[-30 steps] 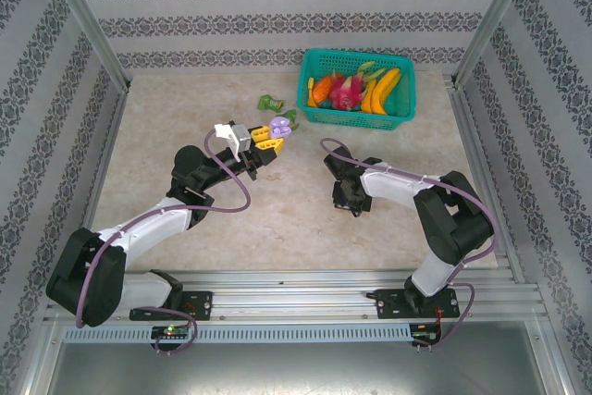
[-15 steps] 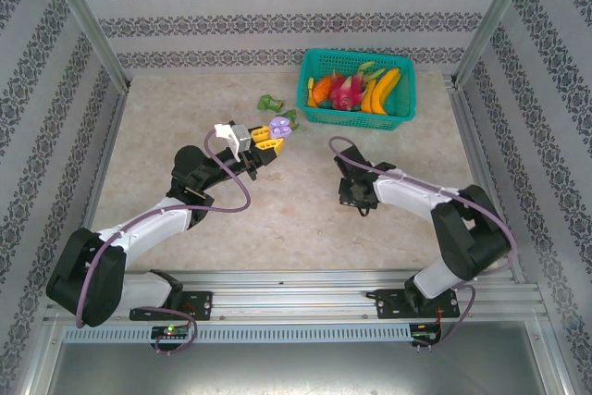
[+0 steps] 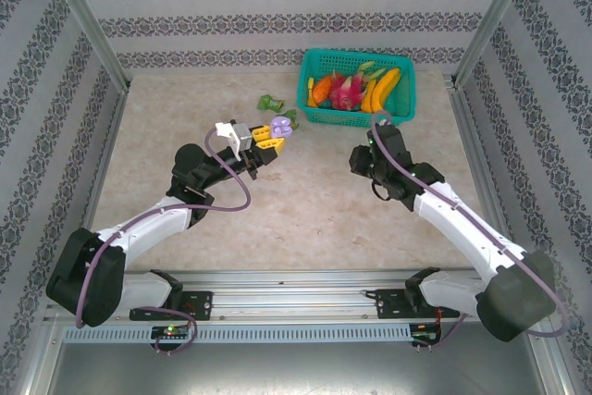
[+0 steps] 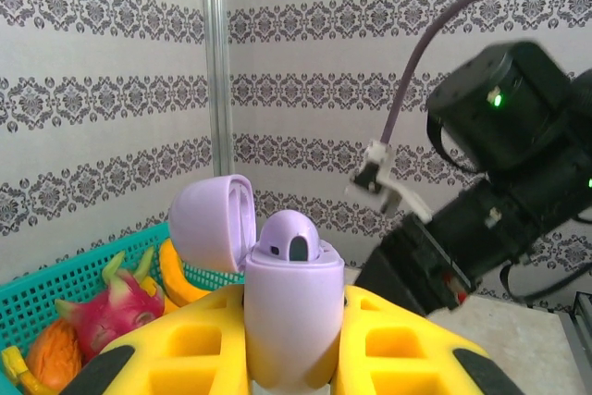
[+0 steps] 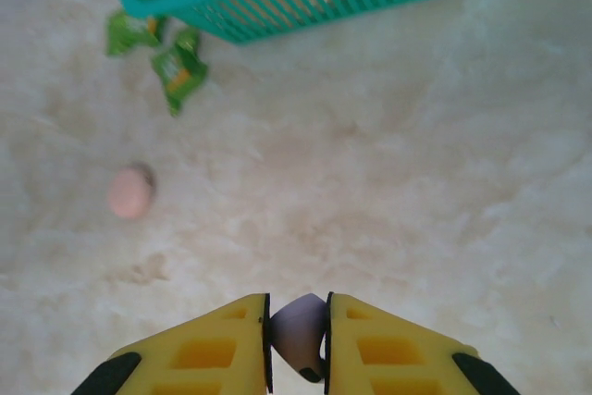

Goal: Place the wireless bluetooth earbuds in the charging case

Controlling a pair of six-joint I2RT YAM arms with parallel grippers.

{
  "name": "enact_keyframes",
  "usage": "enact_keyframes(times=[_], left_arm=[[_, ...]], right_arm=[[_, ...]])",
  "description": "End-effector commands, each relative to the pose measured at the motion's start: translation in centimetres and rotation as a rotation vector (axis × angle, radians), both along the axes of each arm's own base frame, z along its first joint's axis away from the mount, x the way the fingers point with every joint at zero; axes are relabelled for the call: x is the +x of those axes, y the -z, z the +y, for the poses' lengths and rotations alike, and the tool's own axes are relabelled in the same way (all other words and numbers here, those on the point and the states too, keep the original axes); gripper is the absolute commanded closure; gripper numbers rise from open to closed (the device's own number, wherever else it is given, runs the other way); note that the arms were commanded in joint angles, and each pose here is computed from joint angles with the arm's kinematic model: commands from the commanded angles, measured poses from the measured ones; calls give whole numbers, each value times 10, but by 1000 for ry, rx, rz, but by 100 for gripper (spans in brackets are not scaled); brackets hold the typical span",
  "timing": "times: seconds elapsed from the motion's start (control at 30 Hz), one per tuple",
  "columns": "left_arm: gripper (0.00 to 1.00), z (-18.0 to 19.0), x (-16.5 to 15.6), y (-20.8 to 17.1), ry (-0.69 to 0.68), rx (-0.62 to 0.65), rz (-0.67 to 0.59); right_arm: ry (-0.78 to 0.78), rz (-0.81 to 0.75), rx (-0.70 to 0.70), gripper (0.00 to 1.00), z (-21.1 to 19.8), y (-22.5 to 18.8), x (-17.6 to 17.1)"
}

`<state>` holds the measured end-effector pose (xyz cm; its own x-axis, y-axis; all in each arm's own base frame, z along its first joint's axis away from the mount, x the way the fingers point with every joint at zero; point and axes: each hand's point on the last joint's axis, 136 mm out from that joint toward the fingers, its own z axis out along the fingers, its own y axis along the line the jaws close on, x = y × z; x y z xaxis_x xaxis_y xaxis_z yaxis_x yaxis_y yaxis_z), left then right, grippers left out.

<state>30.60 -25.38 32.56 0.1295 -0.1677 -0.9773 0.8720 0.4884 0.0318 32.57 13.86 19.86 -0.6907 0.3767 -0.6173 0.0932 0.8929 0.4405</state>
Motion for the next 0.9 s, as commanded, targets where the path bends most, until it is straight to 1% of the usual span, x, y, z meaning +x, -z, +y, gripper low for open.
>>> enact_keyframes(times=[0.0, 0.23, 0.43, 0.6, 0.87], left_arm=[[100, -2, -2, -18, 30, -19, -26], [100, -11, -2, -15, 61, -3, -25], [100, -23, 1, -15, 103, 28, -37], [100, -30, 7, -16, 120, 41, -47], [100, -35, 19, -22, 121, 28, -58]], right_arm=[[-55, -102, 73, 81, 10, -49, 5], [-138, -260, 221, 81, 33, -136, 11], [-212, -347, 363, 82, 55, -190, 13], [-269, -362, 441, 82, 75, -207, 10], [-341, -367, 472, 83, 103, -213, -5]])
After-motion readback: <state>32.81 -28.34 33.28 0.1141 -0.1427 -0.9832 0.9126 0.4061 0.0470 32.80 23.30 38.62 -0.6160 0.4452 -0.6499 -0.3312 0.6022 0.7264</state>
